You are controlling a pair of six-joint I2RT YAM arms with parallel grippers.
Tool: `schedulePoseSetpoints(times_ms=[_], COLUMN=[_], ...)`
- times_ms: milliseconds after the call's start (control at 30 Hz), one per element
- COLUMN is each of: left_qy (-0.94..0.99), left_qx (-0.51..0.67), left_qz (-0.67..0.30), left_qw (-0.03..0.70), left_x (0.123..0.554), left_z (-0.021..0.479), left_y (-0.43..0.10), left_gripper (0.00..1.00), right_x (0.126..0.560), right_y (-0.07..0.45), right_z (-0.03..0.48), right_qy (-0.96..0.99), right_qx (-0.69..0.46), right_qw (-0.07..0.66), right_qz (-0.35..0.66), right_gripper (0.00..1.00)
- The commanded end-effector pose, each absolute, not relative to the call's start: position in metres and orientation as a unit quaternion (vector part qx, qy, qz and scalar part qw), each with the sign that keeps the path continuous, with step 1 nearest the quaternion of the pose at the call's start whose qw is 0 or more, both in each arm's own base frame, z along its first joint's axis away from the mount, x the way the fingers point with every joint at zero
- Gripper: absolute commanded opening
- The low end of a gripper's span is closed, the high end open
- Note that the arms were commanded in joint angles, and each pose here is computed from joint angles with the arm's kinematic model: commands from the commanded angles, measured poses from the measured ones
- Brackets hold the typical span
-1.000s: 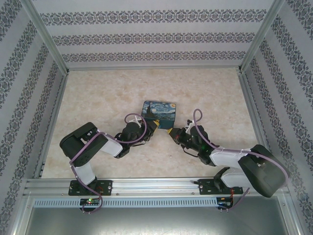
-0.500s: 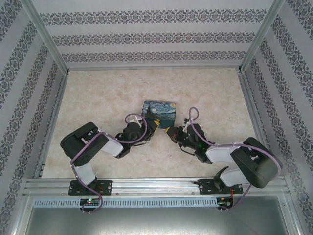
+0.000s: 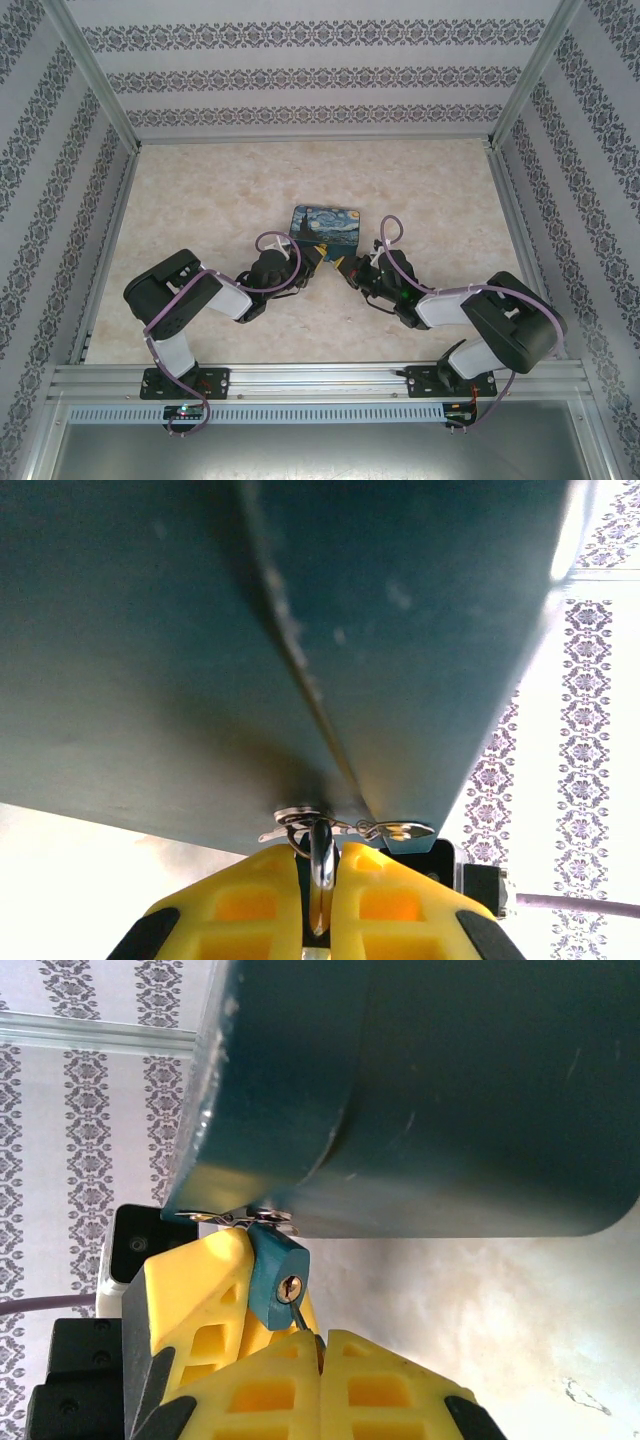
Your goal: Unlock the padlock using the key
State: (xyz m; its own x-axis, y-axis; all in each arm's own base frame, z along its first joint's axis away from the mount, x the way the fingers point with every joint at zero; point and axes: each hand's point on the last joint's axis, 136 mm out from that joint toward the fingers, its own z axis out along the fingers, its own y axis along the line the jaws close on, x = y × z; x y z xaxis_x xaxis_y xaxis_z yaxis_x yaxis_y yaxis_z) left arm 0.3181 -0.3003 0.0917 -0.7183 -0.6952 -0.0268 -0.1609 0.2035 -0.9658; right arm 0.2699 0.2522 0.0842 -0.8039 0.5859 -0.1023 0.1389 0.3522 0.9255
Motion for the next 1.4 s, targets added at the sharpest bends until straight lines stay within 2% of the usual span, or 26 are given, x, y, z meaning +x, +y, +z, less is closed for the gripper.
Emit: schedulePoseSetpoints(times_ms=[0,767,1367], left_qy=[0.710,0.718,0.673], left_qx=[-0.277,-0.273,-0.294], left_qz=[-0.596,-0.589,-0.638], left_qw=[0.253,0.252,0.232], left_x=[0.322,0.320,0.319], left_z=[0.117,0.112,0.137], left_y=[-0.310,-0.310,-0.331], left_gripper=[0.00,0.00,0.00], right_x=[0.279,0.286,0.303], right_y=[0.258,0.255,0.263], right_z=[0.097,0.102,0.114], right_qy=[0.781,0.776,0.756], right_qx=[0.226,0.228,0.236], right_qw=[0.229,0.231,0.243], right_qz=[0.536,0.542,0.560], right_gripper=[0.00,0.00,0.00])
